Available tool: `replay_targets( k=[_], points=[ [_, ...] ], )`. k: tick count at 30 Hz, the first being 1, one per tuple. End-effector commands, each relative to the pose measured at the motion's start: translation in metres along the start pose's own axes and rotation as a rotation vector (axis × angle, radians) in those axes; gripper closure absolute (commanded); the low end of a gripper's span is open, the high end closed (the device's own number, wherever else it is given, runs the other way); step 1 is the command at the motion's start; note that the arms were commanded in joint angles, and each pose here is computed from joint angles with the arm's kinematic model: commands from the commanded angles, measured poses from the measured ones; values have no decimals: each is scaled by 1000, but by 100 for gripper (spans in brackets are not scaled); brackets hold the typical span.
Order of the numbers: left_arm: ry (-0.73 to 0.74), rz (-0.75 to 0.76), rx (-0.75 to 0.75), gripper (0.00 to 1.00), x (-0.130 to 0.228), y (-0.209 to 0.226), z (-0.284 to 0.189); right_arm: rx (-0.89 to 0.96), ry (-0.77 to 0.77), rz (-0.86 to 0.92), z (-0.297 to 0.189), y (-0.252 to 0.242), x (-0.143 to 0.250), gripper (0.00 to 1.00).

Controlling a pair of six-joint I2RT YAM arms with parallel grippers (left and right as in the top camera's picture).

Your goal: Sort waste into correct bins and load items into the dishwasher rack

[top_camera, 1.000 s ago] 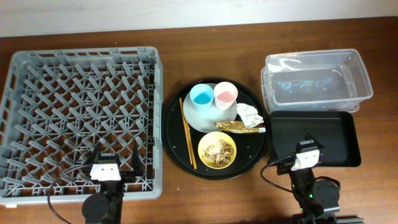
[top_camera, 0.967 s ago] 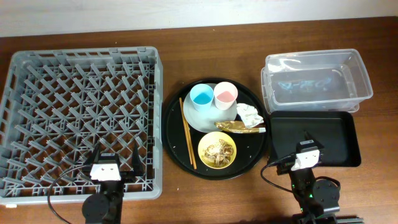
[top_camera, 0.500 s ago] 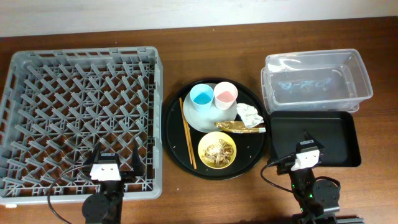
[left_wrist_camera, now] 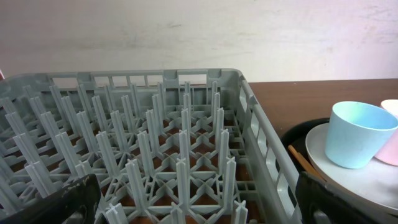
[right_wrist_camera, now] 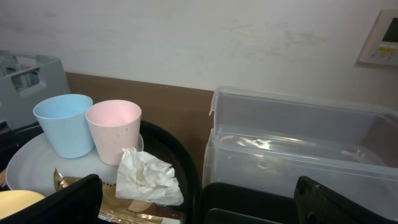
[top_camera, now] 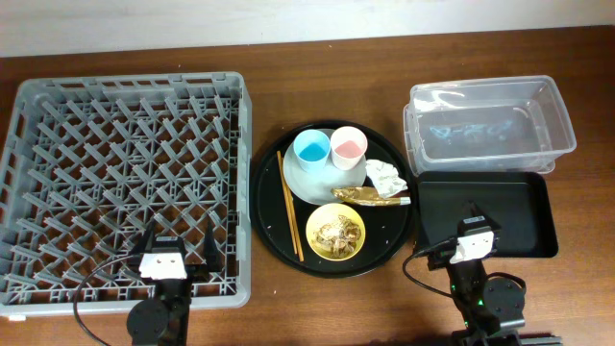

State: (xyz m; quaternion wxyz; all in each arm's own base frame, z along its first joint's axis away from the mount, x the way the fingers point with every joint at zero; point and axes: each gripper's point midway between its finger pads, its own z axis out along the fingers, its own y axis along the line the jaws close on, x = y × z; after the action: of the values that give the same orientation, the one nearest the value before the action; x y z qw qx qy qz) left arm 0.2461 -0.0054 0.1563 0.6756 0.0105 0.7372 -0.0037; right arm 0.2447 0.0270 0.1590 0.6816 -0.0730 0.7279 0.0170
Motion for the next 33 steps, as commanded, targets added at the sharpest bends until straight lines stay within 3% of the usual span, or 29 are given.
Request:
replay_targets(
  k=[1,7,11,14,16,20,22,25,27,29,31,33],
  points=[
    [-6,16,14,1,0,-3,0,13,7,9,0,-3,3,1],
    [-16,15,-15,1,-2,2,0,13,7,9,0,-3,3,1],
    [-150,-46,202,0,-58,-34,-15,13,7,9,0,-3,3,1],
    [-167,-72,297,1,-127,-48,-44,13,7,9,0,-3,3,1],
    [-93,-73,429,1,-168,-69,-63,13,7,9,0,-3,3,1],
    [207,-119,791,0,-225,-121,-85,13,7,9,0,-3,3,1],
    [235,-158,1007,1,-252,-144,-87,13,7,9,0,-3,3,1],
    [309,-236,1186,1,-251,-159,-85,13,7,9,0,-3,3,1],
    [420,-308,1164,1,-233,-158,-69,13,7,9,0,-3,3,1],
    [538,-382,1142,20,-214,-158,-63,13,7,9,0,-3,3,1],
    [740,-410,940,64,-169,-147,-45,13,7,9,0,-3,3,1],
    [878,-371,744,90,-134,-133,-35,13,7,9,0,-3,3,1]
  ],
)
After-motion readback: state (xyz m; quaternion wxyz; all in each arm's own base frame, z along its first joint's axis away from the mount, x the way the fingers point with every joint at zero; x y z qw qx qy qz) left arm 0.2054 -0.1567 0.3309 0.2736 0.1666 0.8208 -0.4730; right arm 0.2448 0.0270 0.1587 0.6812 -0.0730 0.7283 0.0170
